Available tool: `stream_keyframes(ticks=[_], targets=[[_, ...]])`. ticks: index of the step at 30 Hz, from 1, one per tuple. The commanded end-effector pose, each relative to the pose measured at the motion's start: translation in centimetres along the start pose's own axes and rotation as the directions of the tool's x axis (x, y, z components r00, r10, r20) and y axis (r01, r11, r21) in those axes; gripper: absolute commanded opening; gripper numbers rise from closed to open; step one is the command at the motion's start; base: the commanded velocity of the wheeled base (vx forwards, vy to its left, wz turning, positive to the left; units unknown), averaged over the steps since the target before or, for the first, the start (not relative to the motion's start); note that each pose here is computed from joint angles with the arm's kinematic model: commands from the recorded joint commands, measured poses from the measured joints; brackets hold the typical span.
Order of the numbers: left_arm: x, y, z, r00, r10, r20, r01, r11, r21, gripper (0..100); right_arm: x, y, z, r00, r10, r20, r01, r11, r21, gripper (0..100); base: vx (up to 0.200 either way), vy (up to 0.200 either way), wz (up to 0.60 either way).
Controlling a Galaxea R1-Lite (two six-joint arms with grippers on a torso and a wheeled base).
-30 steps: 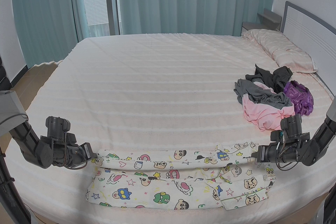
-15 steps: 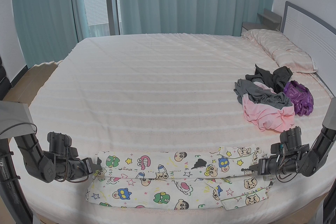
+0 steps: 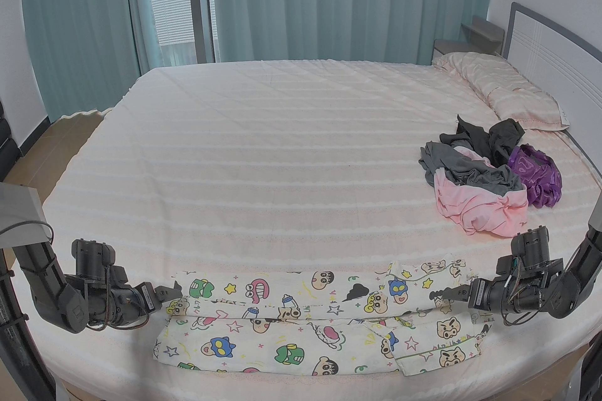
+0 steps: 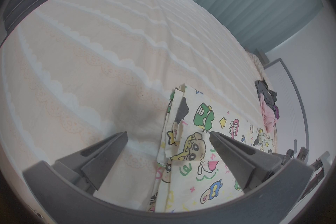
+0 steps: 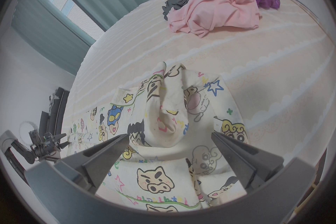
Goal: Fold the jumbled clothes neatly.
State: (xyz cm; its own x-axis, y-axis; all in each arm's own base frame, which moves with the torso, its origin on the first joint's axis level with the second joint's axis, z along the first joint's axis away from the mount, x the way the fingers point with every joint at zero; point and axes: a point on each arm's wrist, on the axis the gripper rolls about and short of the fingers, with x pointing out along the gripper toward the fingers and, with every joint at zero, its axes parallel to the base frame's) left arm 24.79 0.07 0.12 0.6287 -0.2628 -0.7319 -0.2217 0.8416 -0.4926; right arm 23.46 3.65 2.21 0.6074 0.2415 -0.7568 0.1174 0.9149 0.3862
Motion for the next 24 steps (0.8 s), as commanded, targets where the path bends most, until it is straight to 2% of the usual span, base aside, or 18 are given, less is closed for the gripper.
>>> stream_keyframes(ticks=[1,6,13,14,18,24], targets=[[-0.8,0.1,0.4,1.0,-0.018,0.025,0.018,1.0,-0.02,100,0.1,0.1,0.1,1.0,0.002,0.002,-0.002,1.0,0.03,100,0.0,0.0,0.0],[-0.9,0.5,0.5,0.999,-0.033,0.015,0.034,0.999,-0.036,100,1.0,0.4,0.5,1.0,0.005,0.002,-0.006,0.995,0.096,100,0.0,0.0,0.0],[-1.0,0.5,0.4,0.999,-0.033,0.016,0.034,0.998,-0.058,100,3.3,0.3,1.1,0.999,-0.017,0.034,0.014,0.995,0.101,100,0.0,0.0,0.0],[-1.0,0.5,0.5,0.999,-0.033,0.018,0.034,0.997,-0.062,100,4.0,0.3,1.0,0.999,-0.015,0.034,0.012,0.995,0.096,0,0.0,0.0,0.0],[-1.0,0.5,0.5,0.999,-0.035,0.018,0.036,0.997,-0.062,100,4.7,0.1,0.7,0.999,-0.03,0.029,0.027,0.995,0.093,0,0.0,0.0,0.0],[-1.1,0.5,0.3,0.999,-0.032,0.011,0.033,0.997,-0.063,100,3.3,-0.6,0.2,0.997,-0.063,0.035,0.059,0.992,0.114,0,0.0,0.0,0.0]])
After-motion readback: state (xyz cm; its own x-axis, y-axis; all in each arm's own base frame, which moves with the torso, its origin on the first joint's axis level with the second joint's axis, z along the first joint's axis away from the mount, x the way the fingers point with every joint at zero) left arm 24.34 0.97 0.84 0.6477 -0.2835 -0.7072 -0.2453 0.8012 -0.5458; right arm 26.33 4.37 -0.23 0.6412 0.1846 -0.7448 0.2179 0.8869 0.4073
